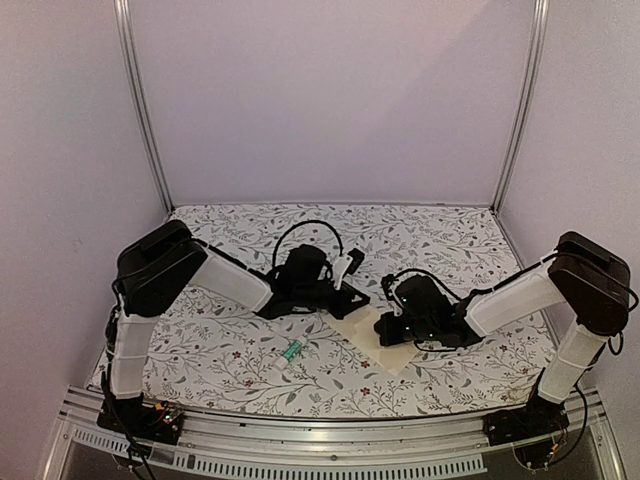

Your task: Place the letter into the envelope and seal it

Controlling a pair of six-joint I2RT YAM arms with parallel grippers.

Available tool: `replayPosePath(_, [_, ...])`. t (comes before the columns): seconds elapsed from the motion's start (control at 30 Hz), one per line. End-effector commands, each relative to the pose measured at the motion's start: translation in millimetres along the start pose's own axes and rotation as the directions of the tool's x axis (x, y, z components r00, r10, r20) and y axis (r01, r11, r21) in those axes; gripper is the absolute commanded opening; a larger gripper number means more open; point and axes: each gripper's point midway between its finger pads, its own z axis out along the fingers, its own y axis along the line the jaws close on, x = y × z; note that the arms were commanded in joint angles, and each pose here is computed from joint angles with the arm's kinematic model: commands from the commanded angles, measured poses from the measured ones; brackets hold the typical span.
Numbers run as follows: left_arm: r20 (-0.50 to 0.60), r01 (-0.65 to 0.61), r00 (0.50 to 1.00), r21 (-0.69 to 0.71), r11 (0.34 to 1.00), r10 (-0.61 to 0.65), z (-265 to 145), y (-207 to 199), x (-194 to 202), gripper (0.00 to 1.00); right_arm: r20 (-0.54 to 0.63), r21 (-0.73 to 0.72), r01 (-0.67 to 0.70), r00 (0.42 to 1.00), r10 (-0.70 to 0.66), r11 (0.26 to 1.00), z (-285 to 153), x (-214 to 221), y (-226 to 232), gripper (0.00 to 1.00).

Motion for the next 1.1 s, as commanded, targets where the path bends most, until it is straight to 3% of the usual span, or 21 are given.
replayPosePath(0.0, [-0.057,0.006,0.998,0.013,1.000,-0.005,17.9,1.4,21.2,0.00,-0.149,0.048,0.036,0.988,-0.029,0.998,0.3,46.0,-17.8,0.00])
replayPosePath(0.5, [-0.148,-0.026,0.989,-0.196,0.980,-0.003,24.5,44.6,48.6,0.00,-0.167,0.103,0.027,0.986,-0.010,0.994,-4.8,55.4,-31.3,0.00])
replayPosePath(1.07, [-0.129,-0.043,0.991,-0.196,0.980,0.017,21.6,46.2,45.4,0.00,-0.141,0.179,-0.043,0.988,0.069,0.983,-37.6,60.2,-50.0,0.00])
